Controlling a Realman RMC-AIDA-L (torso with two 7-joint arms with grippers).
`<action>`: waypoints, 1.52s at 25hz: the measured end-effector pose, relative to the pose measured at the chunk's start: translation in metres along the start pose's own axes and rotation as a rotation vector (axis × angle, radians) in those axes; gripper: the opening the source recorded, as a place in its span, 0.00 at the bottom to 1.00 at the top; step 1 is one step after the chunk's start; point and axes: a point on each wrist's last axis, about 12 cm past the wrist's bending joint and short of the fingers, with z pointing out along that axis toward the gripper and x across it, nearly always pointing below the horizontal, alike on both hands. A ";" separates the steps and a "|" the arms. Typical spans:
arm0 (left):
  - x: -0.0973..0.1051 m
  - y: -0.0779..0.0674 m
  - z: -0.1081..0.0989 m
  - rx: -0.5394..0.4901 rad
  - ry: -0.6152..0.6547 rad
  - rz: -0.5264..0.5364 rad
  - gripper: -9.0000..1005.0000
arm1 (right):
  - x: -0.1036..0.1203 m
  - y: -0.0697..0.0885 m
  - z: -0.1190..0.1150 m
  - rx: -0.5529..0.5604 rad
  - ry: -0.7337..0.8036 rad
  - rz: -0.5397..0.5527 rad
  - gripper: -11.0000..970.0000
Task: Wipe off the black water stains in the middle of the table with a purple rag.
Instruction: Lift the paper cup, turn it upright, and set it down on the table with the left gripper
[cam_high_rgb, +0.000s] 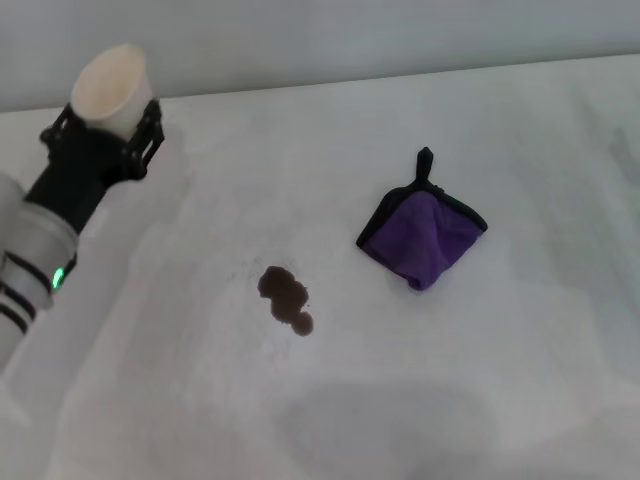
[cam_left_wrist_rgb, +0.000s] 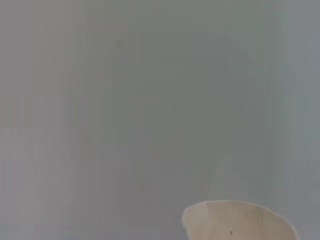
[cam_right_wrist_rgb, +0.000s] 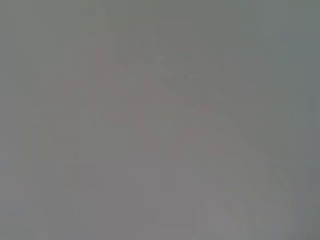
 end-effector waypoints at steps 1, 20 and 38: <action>0.005 -0.005 -0.007 -0.026 0.004 -0.014 0.65 | 0.000 0.001 0.001 -0.001 0.000 0.000 0.89; 0.043 -0.008 -0.053 -0.112 0.138 -0.097 0.65 | 0.002 0.006 0.002 -0.014 0.011 0.006 0.89; 0.056 -0.009 -0.066 -0.119 0.209 -0.114 0.68 | 0.004 0.006 0.000 -0.018 0.019 0.037 0.89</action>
